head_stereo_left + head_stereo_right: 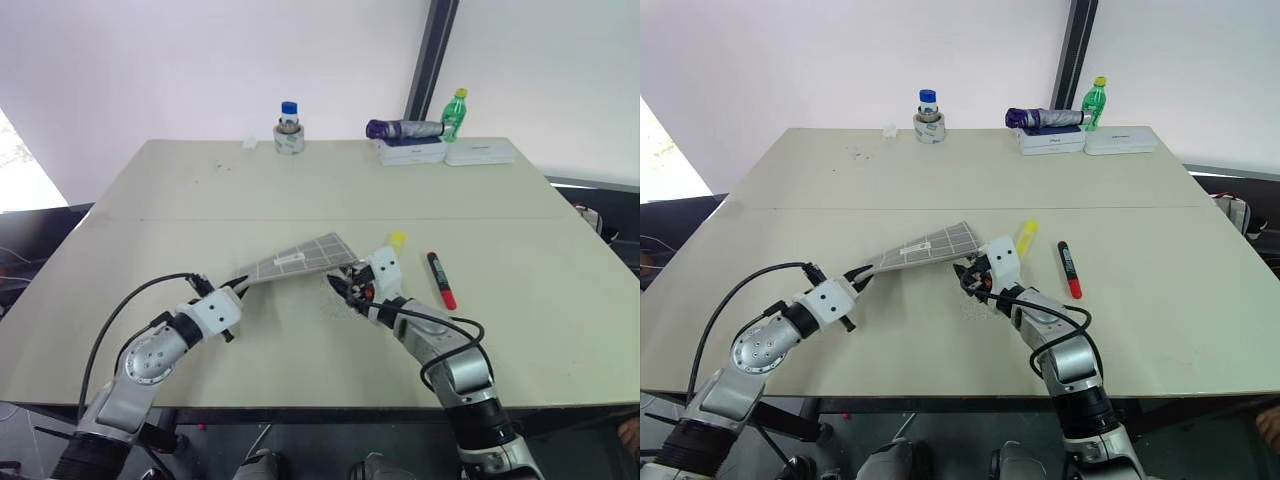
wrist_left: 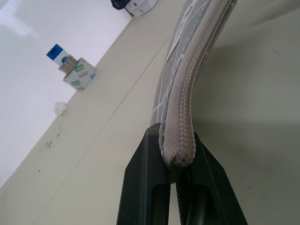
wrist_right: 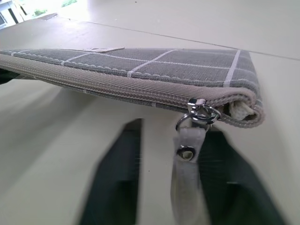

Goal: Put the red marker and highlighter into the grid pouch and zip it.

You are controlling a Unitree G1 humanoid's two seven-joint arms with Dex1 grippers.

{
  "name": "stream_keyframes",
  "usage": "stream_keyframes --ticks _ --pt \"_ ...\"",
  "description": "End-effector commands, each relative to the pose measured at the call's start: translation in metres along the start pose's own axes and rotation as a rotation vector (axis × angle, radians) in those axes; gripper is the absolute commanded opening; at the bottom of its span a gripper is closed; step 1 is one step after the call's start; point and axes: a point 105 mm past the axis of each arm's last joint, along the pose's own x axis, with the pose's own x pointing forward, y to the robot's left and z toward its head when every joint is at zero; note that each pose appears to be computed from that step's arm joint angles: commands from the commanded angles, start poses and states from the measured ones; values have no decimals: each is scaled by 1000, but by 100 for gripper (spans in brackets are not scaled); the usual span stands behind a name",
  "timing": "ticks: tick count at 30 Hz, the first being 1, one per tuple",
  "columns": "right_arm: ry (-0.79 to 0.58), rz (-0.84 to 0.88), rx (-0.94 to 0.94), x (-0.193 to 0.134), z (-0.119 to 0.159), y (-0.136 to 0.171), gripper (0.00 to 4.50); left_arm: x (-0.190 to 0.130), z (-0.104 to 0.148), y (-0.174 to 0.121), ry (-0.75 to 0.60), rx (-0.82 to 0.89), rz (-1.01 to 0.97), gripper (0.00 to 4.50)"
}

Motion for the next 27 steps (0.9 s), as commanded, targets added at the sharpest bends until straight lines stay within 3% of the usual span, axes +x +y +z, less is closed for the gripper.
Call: stream_keyframes --ticks 1,6,11,17,24,27 --pt "-55 20 -18 0 15 4 2 3 13 11 -41 29 33 0" --pt "-35 48 -152 1 17 10 2 4 13 10 -39 55 26 0" --pt "-41 157 -309 14 24 37 2 15 27 -4 -92 17 0 0" --pt "-65 197 -288 22 34 43 2 16 34 -11 -106 68 -33 0" --pt "-105 458 -436 30 39 99 2 30 43 -13 -129 46 -21 0" --pt "-95 482 -456 31 35 103 2 33 45 -14 -129 39 -16 0"
